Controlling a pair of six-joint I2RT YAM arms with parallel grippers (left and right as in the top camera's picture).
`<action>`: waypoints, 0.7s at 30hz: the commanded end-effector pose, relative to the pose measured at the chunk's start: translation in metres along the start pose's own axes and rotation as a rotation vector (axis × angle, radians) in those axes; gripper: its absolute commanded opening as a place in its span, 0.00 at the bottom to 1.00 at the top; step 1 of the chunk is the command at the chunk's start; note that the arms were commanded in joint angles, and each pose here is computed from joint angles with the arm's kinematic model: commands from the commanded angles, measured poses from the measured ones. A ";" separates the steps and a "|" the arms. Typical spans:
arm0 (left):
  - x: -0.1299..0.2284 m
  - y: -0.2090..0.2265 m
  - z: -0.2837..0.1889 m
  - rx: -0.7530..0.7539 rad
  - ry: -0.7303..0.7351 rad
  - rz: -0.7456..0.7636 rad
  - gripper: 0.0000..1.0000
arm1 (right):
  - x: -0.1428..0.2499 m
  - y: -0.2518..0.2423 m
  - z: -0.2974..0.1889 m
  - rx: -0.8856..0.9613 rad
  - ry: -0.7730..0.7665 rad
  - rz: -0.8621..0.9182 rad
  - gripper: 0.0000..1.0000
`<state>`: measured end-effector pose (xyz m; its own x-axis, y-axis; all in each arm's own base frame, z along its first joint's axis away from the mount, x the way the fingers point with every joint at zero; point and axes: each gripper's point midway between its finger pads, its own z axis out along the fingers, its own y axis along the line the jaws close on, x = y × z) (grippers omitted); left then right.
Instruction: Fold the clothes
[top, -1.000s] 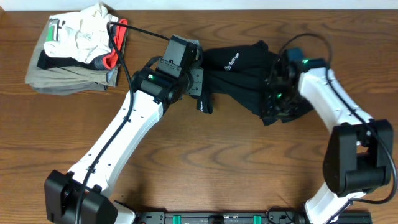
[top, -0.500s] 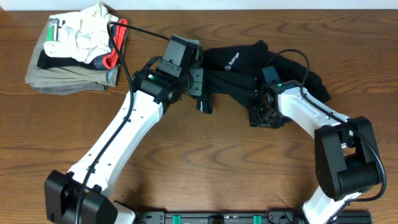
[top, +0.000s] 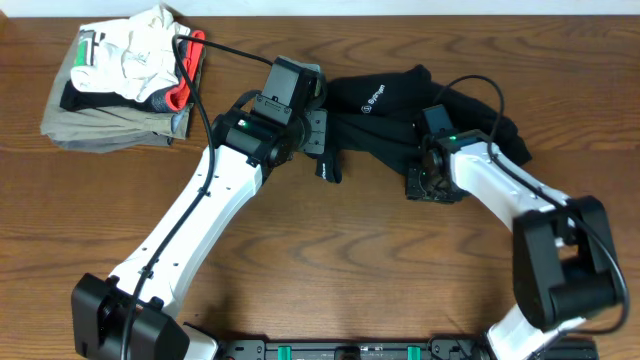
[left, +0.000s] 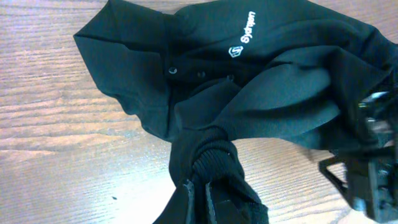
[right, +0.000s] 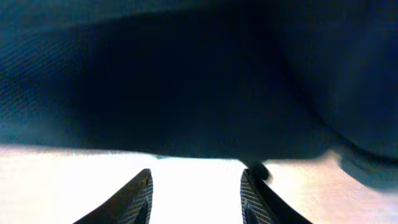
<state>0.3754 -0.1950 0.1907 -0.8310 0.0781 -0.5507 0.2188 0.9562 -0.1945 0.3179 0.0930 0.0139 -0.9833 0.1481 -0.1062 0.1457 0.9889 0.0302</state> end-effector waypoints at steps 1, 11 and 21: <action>-0.002 0.005 0.000 -0.019 -0.006 0.008 0.06 | -0.009 -0.004 -0.027 0.016 -0.087 0.010 0.44; -0.002 0.005 0.000 -0.019 -0.006 0.008 0.06 | -0.010 -0.007 -0.024 0.035 -0.092 0.004 0.41; -0.002 0.005 0.000 -0.019 -0.006 0.008 0.06 | -0.009 -0.008 -0.015 0.038 -0.103 0.005 0.39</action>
<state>0.3754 -0.1951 0.1908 -0.8309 0.0781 -0.5509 0.2191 0.9560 -0.1949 0.3312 0.0858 0.0391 -0.9621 0.1528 -0.2259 0.1522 0.9881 0.0198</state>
